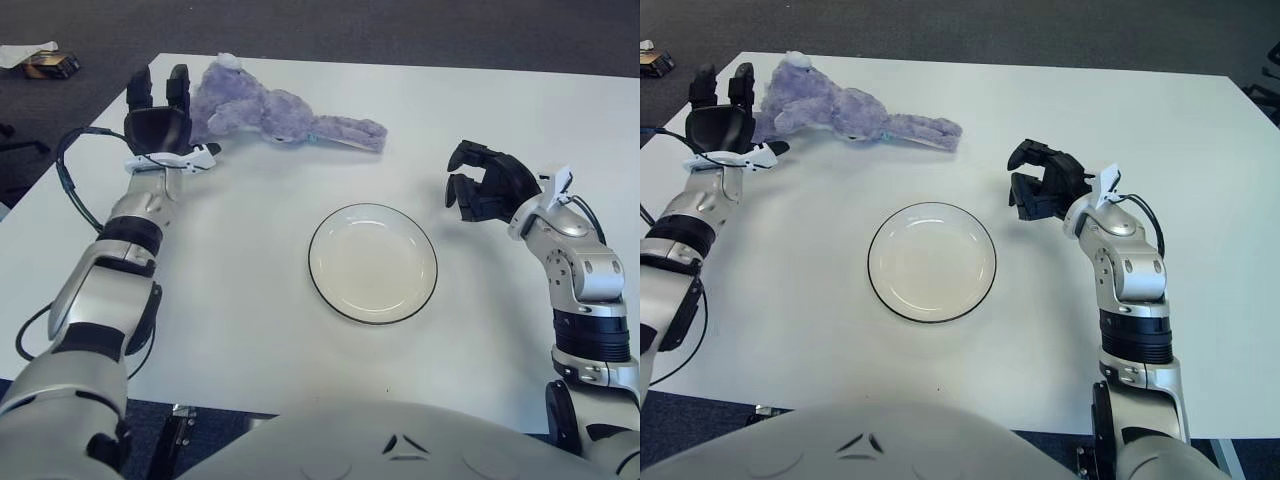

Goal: Put the doll into the plate.

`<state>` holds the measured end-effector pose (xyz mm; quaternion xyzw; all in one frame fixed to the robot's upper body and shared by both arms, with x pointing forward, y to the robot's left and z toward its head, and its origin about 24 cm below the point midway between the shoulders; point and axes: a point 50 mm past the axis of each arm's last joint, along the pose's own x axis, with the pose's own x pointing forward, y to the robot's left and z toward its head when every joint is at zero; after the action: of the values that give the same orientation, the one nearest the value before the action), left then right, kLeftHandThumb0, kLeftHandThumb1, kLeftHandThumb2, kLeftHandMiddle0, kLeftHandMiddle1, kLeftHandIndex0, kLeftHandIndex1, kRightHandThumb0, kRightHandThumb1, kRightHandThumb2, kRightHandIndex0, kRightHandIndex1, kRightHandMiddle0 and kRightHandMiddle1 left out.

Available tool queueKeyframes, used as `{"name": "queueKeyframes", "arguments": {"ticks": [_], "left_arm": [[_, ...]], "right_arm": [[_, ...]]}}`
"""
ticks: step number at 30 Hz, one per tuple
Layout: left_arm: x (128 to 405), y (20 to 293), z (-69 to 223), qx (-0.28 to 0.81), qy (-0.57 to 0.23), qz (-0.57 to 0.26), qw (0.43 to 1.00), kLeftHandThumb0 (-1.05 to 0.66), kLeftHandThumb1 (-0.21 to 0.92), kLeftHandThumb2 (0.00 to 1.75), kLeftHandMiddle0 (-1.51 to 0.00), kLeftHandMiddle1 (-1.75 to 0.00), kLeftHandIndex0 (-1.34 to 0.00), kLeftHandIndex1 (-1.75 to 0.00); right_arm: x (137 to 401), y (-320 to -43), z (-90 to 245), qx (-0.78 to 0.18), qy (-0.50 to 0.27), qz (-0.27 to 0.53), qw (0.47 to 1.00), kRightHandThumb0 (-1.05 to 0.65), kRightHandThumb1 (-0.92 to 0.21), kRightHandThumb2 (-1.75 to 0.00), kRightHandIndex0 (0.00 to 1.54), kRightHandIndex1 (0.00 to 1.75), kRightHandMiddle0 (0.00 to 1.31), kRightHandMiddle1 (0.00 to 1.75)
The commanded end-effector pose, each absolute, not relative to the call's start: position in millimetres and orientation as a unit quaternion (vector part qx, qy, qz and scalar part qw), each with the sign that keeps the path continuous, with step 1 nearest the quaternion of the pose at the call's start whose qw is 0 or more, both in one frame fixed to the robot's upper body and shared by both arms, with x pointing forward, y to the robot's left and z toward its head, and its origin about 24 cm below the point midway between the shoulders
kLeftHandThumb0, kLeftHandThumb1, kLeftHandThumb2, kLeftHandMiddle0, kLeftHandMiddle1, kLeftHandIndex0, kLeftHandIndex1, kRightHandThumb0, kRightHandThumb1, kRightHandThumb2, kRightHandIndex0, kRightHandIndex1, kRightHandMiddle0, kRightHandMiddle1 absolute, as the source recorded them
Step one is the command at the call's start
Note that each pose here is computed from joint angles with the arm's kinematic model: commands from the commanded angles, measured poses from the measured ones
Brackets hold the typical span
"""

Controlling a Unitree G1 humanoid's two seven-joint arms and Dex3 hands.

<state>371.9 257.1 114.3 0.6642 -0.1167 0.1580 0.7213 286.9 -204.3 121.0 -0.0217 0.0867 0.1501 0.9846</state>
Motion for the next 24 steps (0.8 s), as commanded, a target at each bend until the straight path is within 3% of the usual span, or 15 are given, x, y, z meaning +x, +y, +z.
{"name": "queueKeyframes", "arguments": {"ticks": [1, 10, 24], "left_arm": [[375.3, 255.0, 120.9, 0.659, -0.133, 0.159, 0.723, -1.05, 0.76, 0.41, 0.00, -0.10, 0.00, -0.12], [379.0, 251.5, 123.1, 0.648, -0.132, 0.133, 0.739, -1.05, 0.77, 0.35, -0.02, -0.12, 0.00, -0.07], [383.4, 242.7, 123.6, 0.636, -0.132, 0.127, 0.750, -1.05, 0.74, 0.32, 0.00, 0.00, 0.00, 0.00]], "right_arm": [[286.1, -206.0, 125.5, -0.026, 0.080, 0.149, 0.985, -0.01, -0.18, -1.50, 0.74, 1.74, 0.46, 1.75], [285.8, -205.5, 125.5, -0.016, 0.084, 0.155, 0.984, -0.01, -0.12, -1.56, 0.78, 1.75, 0.51, 1.74], [284.4, -205.3, 127.4, -0.010, 0.082, 0.166, 0.983, -0.01, -0.18, -1.49, 0.73, 1.74, 0.47, 1.75]]}}
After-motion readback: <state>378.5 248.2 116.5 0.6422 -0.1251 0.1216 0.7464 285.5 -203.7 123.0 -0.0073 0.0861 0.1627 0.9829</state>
